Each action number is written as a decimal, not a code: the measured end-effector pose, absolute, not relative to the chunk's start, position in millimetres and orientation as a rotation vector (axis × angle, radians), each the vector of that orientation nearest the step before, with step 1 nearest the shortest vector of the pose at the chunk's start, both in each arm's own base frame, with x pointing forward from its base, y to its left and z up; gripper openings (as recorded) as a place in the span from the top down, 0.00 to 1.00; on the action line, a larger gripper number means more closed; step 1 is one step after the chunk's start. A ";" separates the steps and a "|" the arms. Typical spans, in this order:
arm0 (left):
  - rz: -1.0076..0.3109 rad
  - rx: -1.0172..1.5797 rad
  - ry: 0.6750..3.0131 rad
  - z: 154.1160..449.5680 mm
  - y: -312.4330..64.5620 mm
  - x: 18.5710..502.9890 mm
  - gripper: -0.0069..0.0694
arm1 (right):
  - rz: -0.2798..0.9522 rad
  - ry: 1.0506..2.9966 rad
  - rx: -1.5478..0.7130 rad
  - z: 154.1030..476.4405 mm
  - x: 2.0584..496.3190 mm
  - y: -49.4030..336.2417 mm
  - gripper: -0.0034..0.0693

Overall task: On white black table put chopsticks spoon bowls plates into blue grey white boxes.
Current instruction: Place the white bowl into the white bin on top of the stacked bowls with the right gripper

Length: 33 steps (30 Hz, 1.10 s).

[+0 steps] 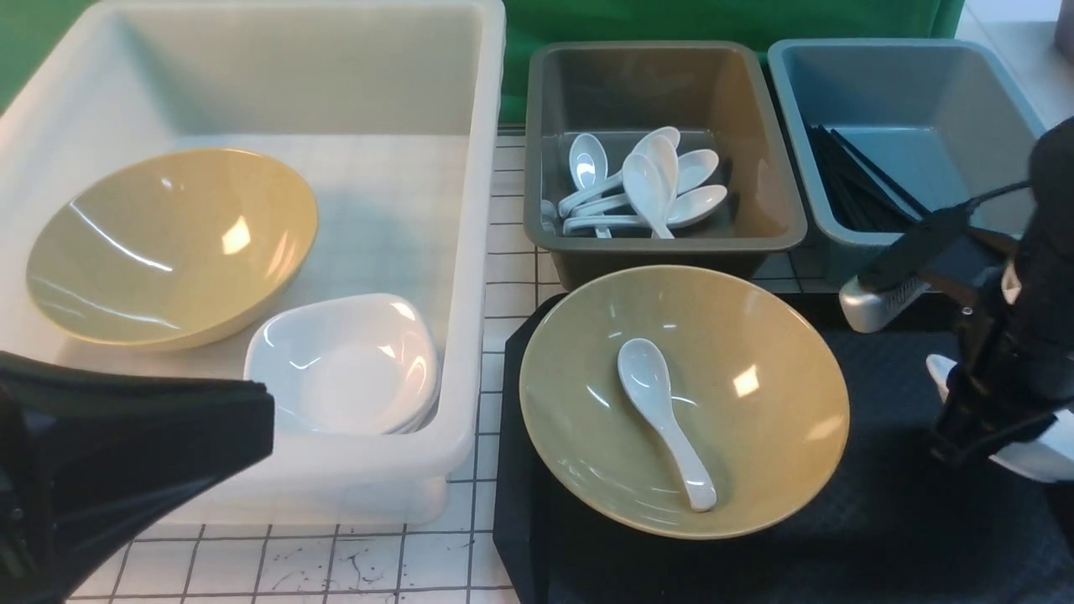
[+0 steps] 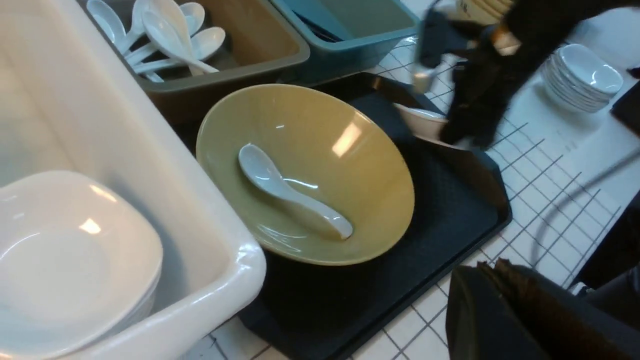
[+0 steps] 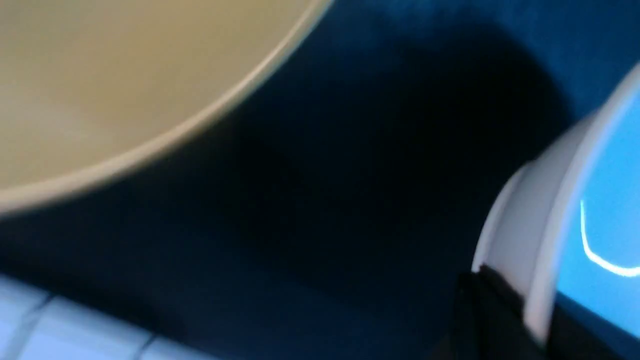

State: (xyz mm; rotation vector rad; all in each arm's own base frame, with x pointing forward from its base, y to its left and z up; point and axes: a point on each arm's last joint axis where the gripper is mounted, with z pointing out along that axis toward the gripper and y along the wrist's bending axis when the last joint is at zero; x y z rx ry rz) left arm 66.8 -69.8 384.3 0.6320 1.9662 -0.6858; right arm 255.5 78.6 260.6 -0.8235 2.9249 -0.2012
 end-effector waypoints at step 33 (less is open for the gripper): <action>-0.477 0.193 2.079 385.7 -11.0 28.3 0.91 | 0.021 1.617 -1.979 293.8 268.4 388.2 0.86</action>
